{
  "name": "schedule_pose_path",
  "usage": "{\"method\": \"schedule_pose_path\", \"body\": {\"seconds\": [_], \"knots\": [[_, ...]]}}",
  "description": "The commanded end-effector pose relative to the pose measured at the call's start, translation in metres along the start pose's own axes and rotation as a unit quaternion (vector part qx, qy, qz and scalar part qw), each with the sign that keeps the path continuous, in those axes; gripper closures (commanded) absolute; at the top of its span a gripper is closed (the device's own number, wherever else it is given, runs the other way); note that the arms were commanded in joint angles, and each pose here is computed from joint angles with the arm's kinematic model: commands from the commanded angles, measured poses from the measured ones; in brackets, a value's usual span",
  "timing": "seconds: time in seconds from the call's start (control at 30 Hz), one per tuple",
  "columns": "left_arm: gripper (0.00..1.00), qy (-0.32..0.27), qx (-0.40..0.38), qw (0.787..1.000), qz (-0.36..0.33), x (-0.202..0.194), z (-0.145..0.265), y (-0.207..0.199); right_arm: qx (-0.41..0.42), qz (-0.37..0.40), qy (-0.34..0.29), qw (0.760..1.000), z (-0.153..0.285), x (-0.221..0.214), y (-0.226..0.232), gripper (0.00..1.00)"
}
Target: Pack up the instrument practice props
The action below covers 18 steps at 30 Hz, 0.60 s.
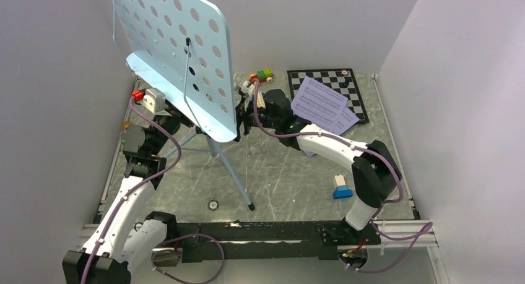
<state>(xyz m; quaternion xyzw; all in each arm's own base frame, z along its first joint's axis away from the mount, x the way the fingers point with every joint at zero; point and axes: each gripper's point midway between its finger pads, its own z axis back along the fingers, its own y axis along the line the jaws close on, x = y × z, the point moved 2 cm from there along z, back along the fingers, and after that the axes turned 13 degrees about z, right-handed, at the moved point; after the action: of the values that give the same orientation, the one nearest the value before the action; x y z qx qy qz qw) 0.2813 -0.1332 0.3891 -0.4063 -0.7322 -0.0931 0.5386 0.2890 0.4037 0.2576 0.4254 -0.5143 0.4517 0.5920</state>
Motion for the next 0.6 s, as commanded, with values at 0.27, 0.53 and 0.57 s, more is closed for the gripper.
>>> {"method": "schedule_pose_path", "body": {"seconds": [0.27, 0.53, 0.57], "knots": [[1.0, 0.072, -0.006, 0.994, 0.077, -0.038, 0.008, -0.003, 0.041, -0.013, -0.014, 0.999, -0.015, 0.014, 0.004, 0.37], [1.0, 0.074, -0.004, 0.995, 0.073, -0.038, 0.01, -0.003, 0.049, -0.014, -0.005, 0.999, -0.026, 0.012, 0.0, 0.62], [1.0, 0.074, -0.004, 0.995, 0.074, -0.038, 0.009, -0.003, 0.049, -0.013, -0.002, 0.999, -0.027, 0.01, 0.0, 0.65]]}}
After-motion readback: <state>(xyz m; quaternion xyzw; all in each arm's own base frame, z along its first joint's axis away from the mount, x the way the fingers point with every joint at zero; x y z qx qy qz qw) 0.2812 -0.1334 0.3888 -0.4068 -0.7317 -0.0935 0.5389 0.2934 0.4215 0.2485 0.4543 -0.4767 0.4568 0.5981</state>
